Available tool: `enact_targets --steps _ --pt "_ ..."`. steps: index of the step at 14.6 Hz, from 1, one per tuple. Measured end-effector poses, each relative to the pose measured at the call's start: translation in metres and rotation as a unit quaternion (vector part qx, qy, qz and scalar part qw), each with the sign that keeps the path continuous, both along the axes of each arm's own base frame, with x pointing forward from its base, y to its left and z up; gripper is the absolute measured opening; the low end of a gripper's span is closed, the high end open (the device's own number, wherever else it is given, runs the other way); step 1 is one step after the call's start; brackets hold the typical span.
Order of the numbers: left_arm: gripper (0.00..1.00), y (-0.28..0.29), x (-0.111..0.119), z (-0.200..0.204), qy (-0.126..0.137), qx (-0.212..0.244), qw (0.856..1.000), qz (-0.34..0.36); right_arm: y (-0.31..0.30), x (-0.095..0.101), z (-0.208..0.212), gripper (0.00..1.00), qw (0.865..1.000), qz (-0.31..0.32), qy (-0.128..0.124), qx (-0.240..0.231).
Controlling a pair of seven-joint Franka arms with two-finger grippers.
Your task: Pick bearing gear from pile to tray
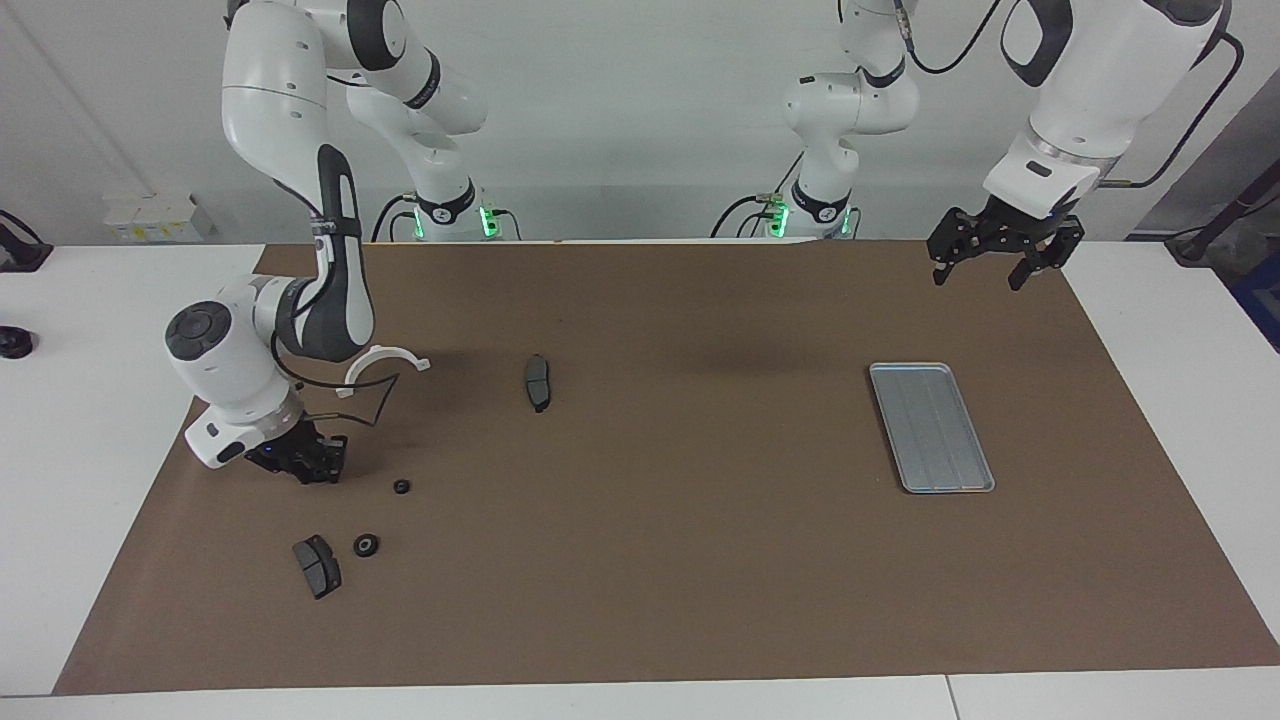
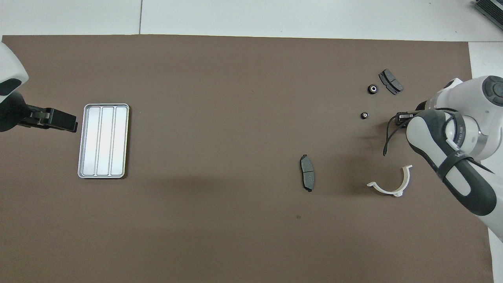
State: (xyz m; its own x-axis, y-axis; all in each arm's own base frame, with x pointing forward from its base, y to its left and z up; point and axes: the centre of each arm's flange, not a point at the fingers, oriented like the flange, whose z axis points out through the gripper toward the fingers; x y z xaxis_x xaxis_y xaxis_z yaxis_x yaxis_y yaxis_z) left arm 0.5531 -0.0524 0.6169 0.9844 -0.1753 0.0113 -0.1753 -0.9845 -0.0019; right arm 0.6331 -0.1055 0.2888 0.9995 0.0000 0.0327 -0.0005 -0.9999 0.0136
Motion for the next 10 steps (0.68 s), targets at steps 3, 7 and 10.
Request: enact_targets --steps 3,7,10 --pt "1.00 0.000 0.000 0.000 0.000 0.000 1.000 0.000 -0.003 -0.004 0.001 0.36 1.000 -0.002 0.014 0.003" --pt "1.00 0.000 0.000 0.000 0.000 0.000 1.000 0.000 0.016 -0.001 0.010 0.36 1.000 0.013 0.024 0.007" --pt "1.00 0.000 0.000 0.000 0.000 0.000 1.000 0.000 0.077 0.015 0.048 0.36 0.998 0.055 0.008 0.006"
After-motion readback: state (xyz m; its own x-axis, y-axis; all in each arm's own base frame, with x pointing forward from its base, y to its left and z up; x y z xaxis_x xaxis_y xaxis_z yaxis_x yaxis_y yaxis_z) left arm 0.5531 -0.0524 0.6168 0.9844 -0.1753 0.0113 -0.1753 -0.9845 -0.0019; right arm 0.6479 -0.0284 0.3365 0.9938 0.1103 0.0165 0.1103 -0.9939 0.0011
